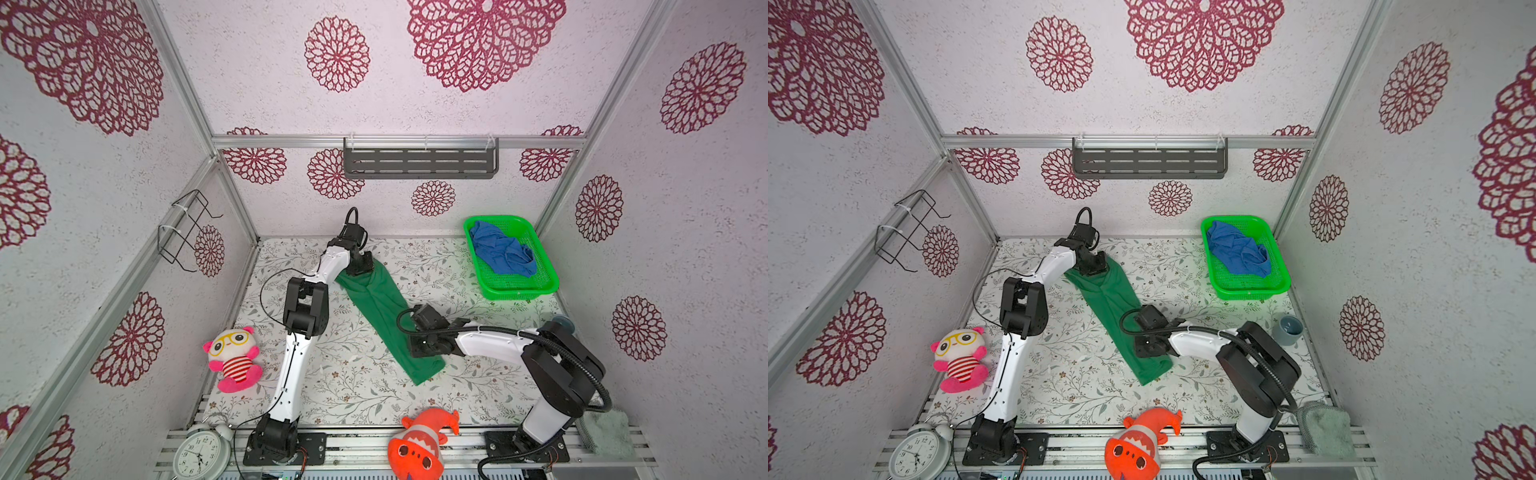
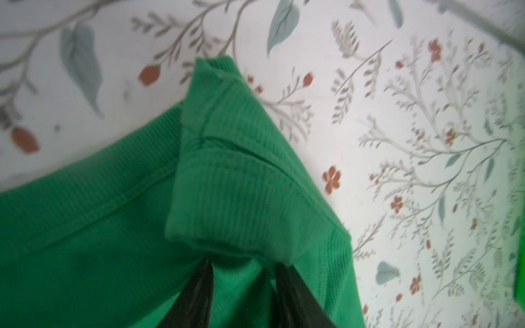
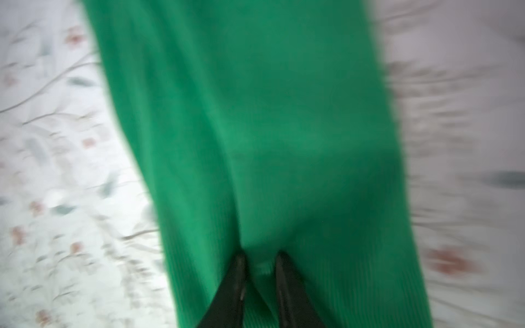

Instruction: Fold and stack the tank tops

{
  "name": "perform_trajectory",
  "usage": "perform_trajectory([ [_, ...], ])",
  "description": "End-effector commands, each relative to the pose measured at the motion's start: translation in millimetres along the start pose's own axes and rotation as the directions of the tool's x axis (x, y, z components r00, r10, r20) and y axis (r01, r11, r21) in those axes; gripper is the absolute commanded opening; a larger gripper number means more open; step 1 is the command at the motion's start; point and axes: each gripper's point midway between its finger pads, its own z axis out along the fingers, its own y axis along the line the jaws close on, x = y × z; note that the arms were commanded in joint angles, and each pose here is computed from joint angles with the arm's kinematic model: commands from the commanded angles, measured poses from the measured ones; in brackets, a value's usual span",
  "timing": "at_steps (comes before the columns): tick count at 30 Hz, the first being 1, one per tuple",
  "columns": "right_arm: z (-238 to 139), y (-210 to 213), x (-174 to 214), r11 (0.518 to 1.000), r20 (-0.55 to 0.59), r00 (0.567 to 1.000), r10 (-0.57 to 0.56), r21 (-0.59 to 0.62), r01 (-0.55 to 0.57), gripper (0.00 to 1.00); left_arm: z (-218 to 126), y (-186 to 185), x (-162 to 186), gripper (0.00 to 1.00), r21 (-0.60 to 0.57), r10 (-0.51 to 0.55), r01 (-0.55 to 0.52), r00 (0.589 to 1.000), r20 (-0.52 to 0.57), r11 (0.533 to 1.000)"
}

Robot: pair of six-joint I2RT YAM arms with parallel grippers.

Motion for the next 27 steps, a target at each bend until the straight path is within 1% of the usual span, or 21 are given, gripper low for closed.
perform_trajectory([
  [1,10.4,58.3,12.3,0.992,-0.069,0.997,0.021,-0.124,-0.029,0.30,35.1,8.7,48.2,0.45,-0.003,0.004,-0.005,0.984,-0.181,1.000],
  [3,7.2,64.8,2.6,0.994,-0.043,0.999,0.008,-0.108,-0.013,0.37,19.6,4.1,38.6,0.50,-0.006,0.046,-0.047,0.987,-0.156,0.999],
  [7,-11.7,42.4,-13.8,1.000,0.036,0.999,0.000,-0.024,0.001,0.44,-37.0,2.0,12.6,0.60,-0.055,0.144,-0.147,0.988,-0.051,0.988],
  [9,-21.5,29.1,-20.2,1.000,0.069,0.998,0.002,-0.003,-0.002,0.47,-66.0,5.9,3.5,0.62,-0.096,0.173,-0.173,0.985,-0.014,0.980],
  [11,-29.2,17.2,-24.3,1.000,0.083,0.997,0.009,0.010,-0.009,0.47,-87.2,13.6,1.1,0.62,-0.144,0.184,-0.181,0.983,0.004,0.973],
  [13,-34.2,6.4,-27.8,1.000,0.089,0.996,0.011,0.027,-0.014,0.47,-97.5,23.7,5.4,0.62,-0.180,0.178,-0.175,0.984,0.002,0.968],
  [14,-35.4,1.6,-28.5,0.999,0.086,0.996,0.014,0.034,-0.017,0.47,-99.5,29.1,7.0,0.60,-0.194,0.167,-0.164,0.986,0.003,0.967],
  [17,-38.2,-5.3,-29.7,0.999,0.075,0.997,0.010,0.040,-0.014,0.45,-88.4,49.3,20.9,0.45,-0.215,0.105,-0.108,0.994,-0.025,0.971],
  [18,-39.7,-6.5,-30.2,0.999,0.075,0.997,0.010,0.041,-0.013,0.45,-82.5,54.0,25.6,0.42,-0.212,0.082,-0.089,0.996,-0.037,0.973],
  [22,-45.1,-11.7,-29.2,0.999,0.080,0.997,0.022,0.035,-0.025,0.43,-56.1,59.8,39.9,0.39,-0.197,0.039,-0.055,0.996,-0.083,0.979],
  [27,-55.6,-22.8,-24.0,0.998,0.087,0.995,0.044,0.039,-0.047,0.41,-20.9,59.3,52.2,0.39,-0.173,0.008,-0.033,0.990,-0.141,0.984],
])
